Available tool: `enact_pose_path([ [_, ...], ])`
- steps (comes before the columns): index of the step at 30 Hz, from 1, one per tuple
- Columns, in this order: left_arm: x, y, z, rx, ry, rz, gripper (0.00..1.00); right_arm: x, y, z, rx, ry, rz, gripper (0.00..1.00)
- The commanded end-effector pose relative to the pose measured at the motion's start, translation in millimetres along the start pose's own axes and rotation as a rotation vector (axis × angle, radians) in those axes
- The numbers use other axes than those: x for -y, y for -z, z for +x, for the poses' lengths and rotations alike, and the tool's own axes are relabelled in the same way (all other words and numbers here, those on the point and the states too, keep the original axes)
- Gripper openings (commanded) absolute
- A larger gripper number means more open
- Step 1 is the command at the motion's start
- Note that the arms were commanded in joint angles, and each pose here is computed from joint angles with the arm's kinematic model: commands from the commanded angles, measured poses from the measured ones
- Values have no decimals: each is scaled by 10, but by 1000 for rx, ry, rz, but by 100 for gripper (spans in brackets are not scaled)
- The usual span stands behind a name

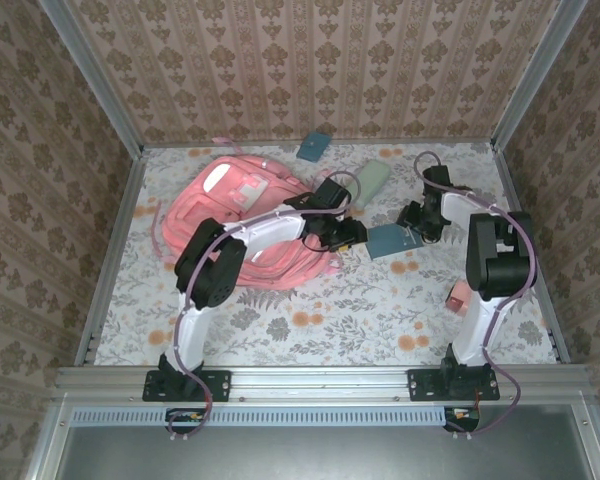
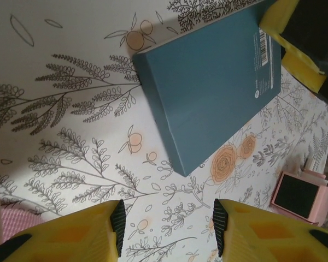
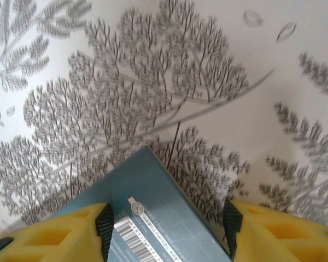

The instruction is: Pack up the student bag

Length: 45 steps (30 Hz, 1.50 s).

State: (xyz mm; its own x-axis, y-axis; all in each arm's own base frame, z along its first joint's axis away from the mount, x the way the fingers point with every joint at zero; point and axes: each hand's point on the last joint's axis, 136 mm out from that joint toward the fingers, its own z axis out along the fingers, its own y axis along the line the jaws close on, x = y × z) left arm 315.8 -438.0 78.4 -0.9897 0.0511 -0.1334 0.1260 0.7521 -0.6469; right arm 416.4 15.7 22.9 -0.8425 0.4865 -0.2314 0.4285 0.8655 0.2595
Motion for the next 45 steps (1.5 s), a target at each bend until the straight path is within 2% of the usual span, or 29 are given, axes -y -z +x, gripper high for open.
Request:
enact_pose_path([
  [1, -80, -64, -17, -16, 22, -35, 48, -44, 20, 393, -100, -10, -25, 57],
  [9, -331, -207, -15, -33, 17, -131, 48, -103, 40, 680, -128, -11, -23, 54],
  [19, -544, -354, 41, -69, 40, -197, 48, -222, 84, 784, -122, -20, -36, 49],
  [24, -666, -337, 56, -73, 43, -289, 48, -231, 121, 810, -113, -24, -39, 49],
  [31, -661, -478, 107, -110, 31, -306, 48, -268, 101, 907, -126, -39, -63, 49],
  [35, -284, -544, 38, -96, 17, -90, 46, -273, 67, 933, -137, -49, -68, 49],
  [42, 574, -146, -178, -24, 14, 377, 44, -282, 59, 917, -134, -47, -70, 49],
  [45, 741, -16, -208, -10, 22, 494, 43, -298, 74, 887, -129, -49, -75, 49],
])
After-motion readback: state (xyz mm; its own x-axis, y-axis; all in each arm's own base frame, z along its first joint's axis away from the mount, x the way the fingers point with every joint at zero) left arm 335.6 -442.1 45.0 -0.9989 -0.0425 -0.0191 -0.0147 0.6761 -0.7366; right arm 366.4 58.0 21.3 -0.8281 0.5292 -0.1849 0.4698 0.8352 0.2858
